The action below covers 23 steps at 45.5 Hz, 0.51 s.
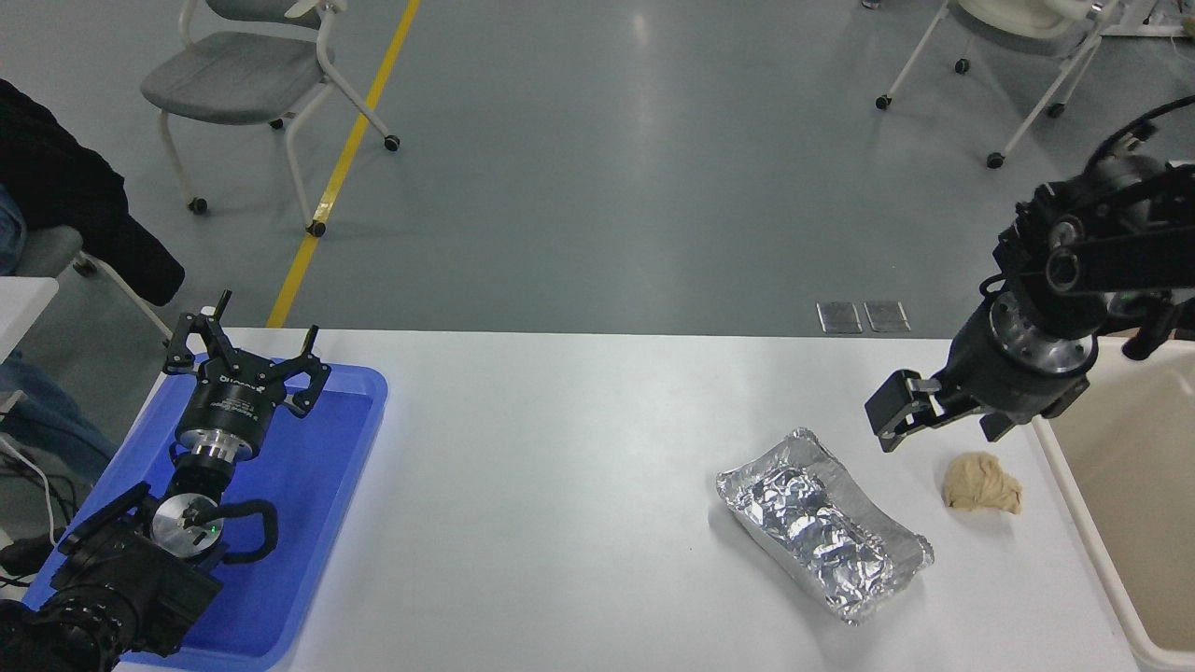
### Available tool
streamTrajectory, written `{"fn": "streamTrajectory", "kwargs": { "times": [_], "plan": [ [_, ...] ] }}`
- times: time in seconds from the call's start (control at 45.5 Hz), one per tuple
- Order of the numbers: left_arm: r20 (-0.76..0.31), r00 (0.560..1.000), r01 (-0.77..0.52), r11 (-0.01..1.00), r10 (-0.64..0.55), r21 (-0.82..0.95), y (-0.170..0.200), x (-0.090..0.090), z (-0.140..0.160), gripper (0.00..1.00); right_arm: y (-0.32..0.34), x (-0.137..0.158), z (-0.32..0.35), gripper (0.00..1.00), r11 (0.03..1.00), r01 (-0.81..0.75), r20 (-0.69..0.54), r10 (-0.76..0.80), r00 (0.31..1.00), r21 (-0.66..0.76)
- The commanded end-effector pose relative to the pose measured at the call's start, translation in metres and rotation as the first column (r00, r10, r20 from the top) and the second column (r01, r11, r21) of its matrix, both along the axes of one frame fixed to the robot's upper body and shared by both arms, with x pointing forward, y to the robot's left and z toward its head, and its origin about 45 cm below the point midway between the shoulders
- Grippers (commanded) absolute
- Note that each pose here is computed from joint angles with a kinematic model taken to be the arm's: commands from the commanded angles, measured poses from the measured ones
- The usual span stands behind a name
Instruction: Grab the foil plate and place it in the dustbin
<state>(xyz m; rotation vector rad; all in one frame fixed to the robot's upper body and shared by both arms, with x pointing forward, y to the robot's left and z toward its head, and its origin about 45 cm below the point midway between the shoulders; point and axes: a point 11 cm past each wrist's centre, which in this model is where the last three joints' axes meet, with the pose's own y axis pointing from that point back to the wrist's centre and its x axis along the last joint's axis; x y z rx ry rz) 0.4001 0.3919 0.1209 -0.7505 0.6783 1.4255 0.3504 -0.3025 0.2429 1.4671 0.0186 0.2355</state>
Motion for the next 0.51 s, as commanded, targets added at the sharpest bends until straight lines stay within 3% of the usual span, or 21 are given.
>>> {"fn": "streamTrajectory", "kwargs": {
  "times": [0.0, 0.154, 0.484],
  "plan": [
    [0.0, 1.0, 0.0, 1.0, 0.0, 0.0, 0.0, 0.0, 0.0, 1.0, -0.016, 0.003, -0.07, 1.0, 0.998, -0.056, 0.057, 0.056, 0.997, -0.004],
    [-0.002, 1.0, -0.002, 1.0, 0.002, 0.001, 0.001, 0.0, 0.0, 1.0, -0.007, -0.001, -0.1, 1.0, 0.998, -0.022, 0.053, 0.019, 0.998, 0.06],
    [0.0, 1.0, 0.0, 1.0, 0.0, 0.0, 0.0, 0.0, 0.0, 1.0, 0.002, 0.004, -0.136, 1.0, 0.996, -0.064, 0.09, 0.059, 0.994, 0.058]
  ]
}}
